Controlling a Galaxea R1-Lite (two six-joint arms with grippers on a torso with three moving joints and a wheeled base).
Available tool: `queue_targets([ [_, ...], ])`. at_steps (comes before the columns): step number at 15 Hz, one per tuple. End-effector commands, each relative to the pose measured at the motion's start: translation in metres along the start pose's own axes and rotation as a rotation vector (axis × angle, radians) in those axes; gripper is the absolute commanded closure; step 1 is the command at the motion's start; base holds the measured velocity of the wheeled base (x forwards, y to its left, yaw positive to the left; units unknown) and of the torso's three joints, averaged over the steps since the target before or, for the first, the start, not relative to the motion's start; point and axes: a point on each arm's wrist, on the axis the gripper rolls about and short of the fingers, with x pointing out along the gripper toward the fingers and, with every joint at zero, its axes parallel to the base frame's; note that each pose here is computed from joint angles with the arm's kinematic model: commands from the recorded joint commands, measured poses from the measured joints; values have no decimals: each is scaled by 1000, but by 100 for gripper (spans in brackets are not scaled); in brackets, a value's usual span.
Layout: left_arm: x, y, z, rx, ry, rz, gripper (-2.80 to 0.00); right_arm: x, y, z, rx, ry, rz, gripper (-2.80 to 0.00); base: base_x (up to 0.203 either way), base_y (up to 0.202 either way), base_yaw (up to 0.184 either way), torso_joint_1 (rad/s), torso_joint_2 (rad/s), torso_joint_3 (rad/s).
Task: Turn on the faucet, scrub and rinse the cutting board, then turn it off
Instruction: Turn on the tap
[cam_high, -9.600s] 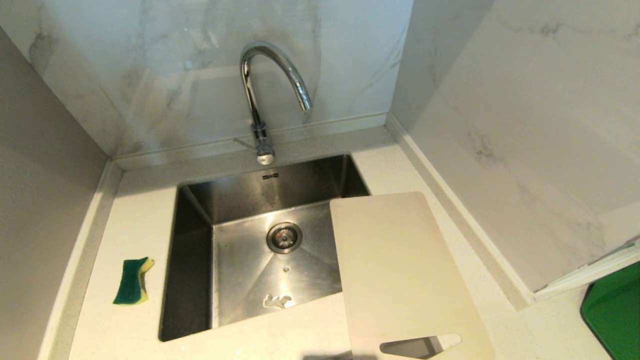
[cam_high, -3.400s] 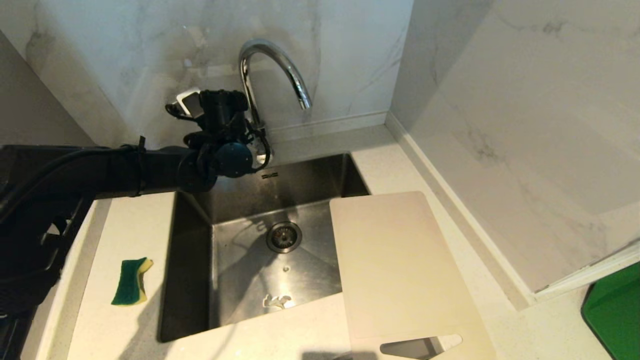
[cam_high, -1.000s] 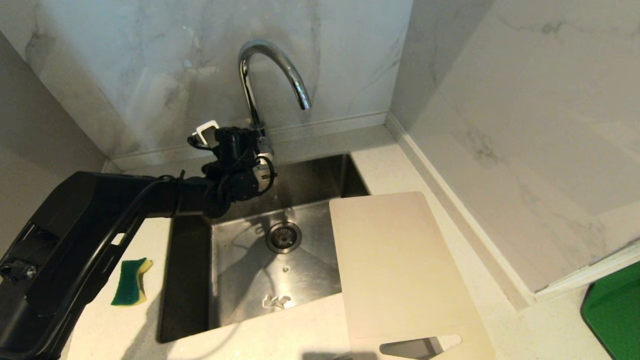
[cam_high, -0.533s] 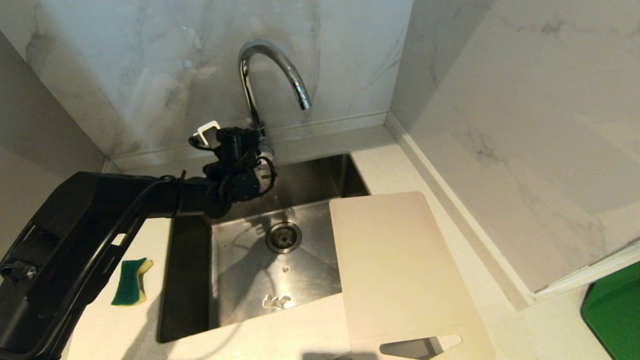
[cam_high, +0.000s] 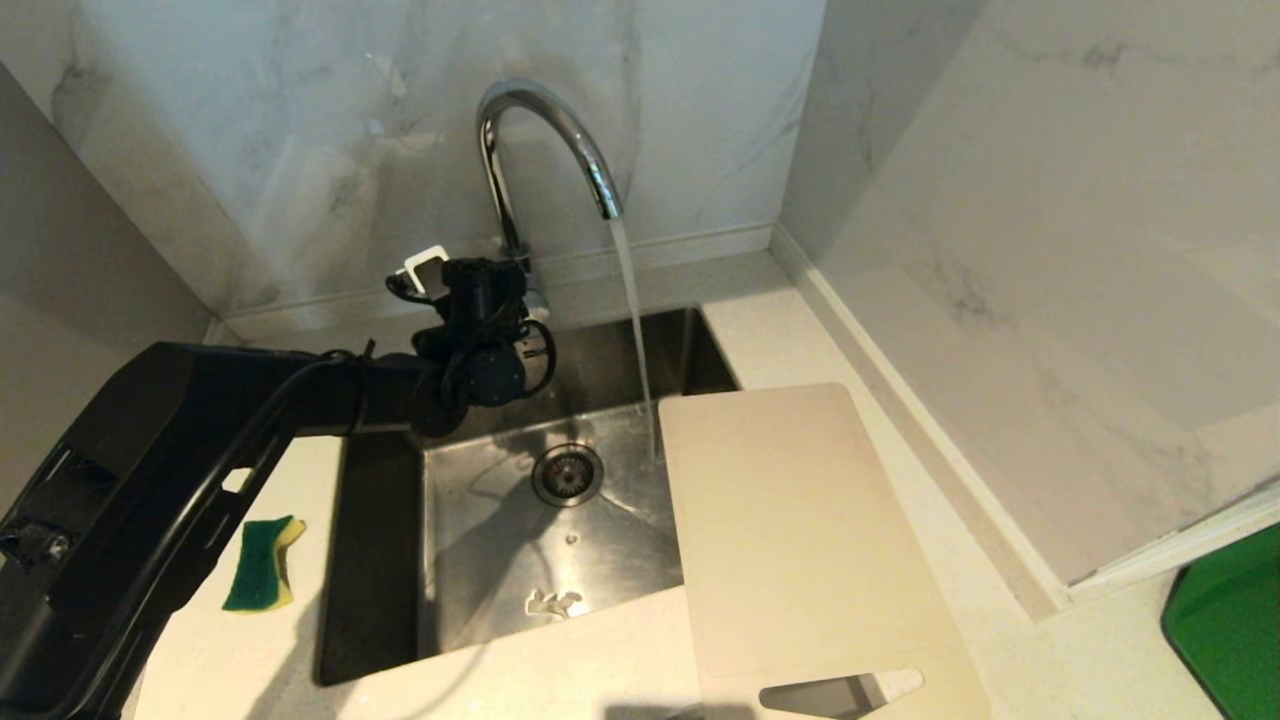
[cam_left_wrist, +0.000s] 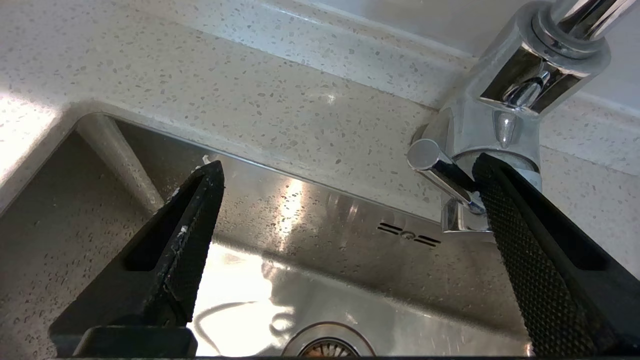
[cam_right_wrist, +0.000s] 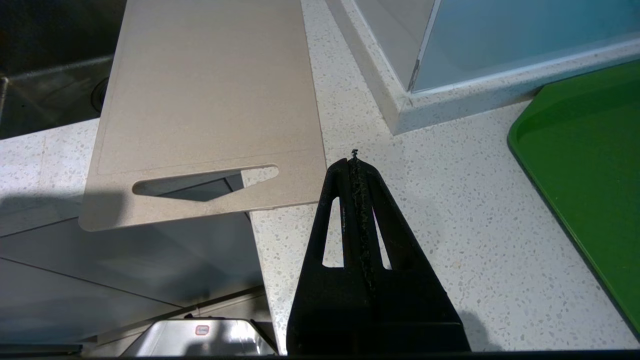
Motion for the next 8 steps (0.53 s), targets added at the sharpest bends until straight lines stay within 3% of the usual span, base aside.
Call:
queue_targets([
  [1, 0, 0, 3, -11, -7, 3, -280, 0, 0, 0, 0, 0, 0, 0, 0, 0, 0, 0, 0, 0],
  [8, 0, 1, 0, -6, 3, 9, -280, 0, 0, 0, 0, 0, 0, 0, 0, 0, 0, 0, 0, 0],
])
